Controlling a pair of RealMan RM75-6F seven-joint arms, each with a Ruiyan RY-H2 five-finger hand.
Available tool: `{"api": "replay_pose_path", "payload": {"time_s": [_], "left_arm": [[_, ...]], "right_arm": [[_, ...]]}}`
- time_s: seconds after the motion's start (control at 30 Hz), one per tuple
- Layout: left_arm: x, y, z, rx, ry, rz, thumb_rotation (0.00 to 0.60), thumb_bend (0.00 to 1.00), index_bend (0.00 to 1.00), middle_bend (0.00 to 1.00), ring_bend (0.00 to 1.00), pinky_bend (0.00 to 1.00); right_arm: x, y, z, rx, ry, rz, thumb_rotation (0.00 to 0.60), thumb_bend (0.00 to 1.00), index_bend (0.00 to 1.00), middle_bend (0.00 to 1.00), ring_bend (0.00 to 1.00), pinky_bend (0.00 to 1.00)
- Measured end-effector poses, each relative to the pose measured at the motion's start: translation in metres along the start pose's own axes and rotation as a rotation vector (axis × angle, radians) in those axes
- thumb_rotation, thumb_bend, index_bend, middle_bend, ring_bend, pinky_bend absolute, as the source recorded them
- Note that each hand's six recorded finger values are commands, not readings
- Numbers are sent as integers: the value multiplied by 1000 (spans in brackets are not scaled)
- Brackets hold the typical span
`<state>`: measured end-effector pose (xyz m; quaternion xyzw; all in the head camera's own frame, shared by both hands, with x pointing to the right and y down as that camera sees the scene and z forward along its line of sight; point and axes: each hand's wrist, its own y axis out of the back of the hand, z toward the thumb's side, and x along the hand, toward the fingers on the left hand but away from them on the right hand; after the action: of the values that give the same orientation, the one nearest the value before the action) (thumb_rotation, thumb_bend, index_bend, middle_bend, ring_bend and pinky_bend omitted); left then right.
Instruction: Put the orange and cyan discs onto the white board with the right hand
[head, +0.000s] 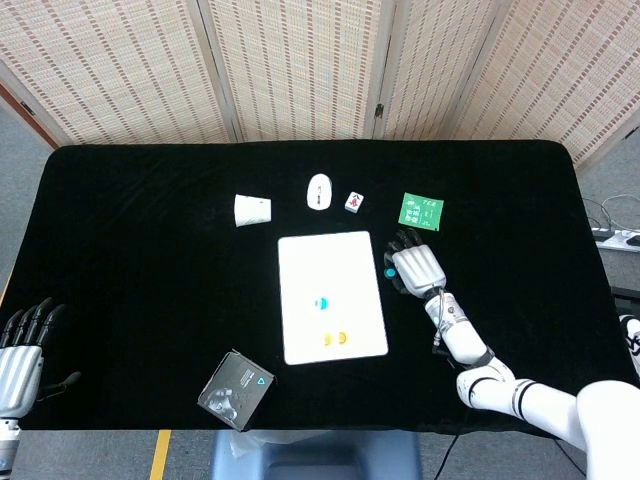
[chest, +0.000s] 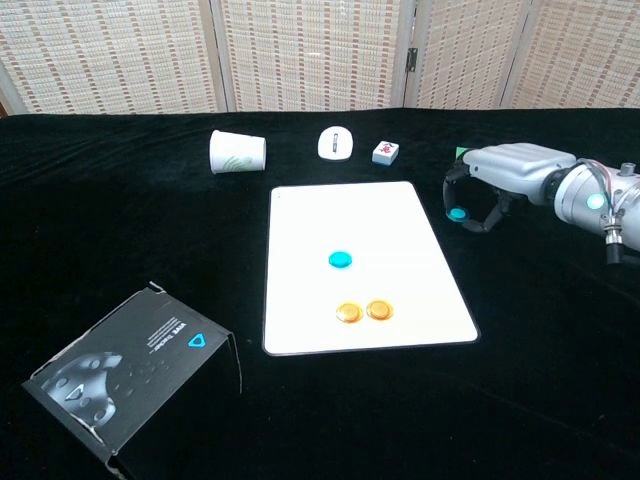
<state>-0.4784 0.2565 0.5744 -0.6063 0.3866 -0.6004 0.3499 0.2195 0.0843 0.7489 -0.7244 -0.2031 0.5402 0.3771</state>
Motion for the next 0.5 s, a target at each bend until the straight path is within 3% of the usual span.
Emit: {"api": "replay_pose_path", "payload": {"time_s": [0.27,0.5], "left_arm": [[-2,3,-2,-2,5,8,600,163,42,0,11,0],[-5,2,-7,-5,18,5,600,163,42,0,11,0]], "right_arm": [[4,4,59,-36,143,-7,600,464,527,234,38,0],[-2,-5,95,-19,195,8,600,464,527,226,41,0]]}}
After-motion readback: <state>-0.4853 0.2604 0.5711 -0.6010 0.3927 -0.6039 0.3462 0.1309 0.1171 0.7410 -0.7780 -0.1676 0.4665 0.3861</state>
